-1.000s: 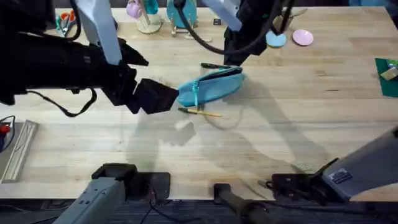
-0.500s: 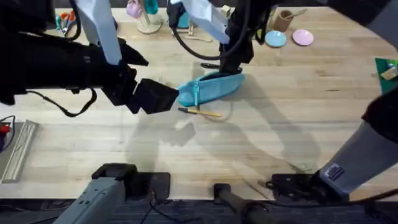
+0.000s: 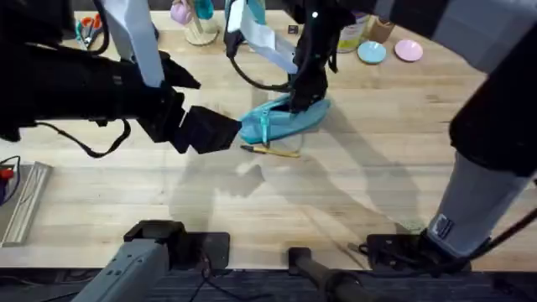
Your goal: Unzip the bag, pick up the pens from the table one at a time and place them inside, then zip the bag closed.
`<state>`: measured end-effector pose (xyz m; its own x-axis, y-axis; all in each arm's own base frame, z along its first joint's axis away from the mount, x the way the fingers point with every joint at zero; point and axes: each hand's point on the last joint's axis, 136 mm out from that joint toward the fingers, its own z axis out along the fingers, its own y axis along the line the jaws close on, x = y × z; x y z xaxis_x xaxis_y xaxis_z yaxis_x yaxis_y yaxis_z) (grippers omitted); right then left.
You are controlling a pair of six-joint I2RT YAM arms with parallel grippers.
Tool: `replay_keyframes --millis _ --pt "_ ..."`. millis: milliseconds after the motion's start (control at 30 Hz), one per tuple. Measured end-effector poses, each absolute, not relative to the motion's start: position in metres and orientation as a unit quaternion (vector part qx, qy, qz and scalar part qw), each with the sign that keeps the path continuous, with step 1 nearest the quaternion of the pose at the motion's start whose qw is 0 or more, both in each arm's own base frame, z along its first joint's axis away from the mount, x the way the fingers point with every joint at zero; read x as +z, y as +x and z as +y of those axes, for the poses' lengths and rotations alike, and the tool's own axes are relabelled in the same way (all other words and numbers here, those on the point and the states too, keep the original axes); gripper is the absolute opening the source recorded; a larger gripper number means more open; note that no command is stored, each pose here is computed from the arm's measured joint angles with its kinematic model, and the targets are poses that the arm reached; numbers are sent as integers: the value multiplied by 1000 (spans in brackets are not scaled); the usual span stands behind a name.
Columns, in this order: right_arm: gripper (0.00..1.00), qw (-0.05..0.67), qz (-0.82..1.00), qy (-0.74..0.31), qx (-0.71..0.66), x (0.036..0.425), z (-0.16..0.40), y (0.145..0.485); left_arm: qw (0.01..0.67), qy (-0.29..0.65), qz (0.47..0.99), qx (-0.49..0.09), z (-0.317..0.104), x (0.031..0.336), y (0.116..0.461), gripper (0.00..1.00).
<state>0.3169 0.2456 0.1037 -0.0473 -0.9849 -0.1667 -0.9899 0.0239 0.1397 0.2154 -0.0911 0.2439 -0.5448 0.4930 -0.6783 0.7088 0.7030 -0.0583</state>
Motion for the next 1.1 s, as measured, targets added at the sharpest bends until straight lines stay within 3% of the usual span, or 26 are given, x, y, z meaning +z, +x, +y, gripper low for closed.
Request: replay_keyframes --millis 333,400,467,633,667,1100 --pt "32 11 713 -692 114 87 252 323 326 348 863 -165 -91 244 215 993" --pt "95 12 713 -692 114 86 252 324 326 348 863 -165 -91 244 215 993" --pt "265 12 712 -693 114 86 252 324 326 348 863 -165 -91 244 215 993" --pt "941 14 706 -698 117 87 254 323 326 348 863 -165 -91 244 215 993" --pt "981 15 705 -700 117 87 254 324 326 348 863 -165 -91 244 215 994" --pt "996 15 704 -701 116 87 254 324 326 348 863 -165 -91 244 215 994"
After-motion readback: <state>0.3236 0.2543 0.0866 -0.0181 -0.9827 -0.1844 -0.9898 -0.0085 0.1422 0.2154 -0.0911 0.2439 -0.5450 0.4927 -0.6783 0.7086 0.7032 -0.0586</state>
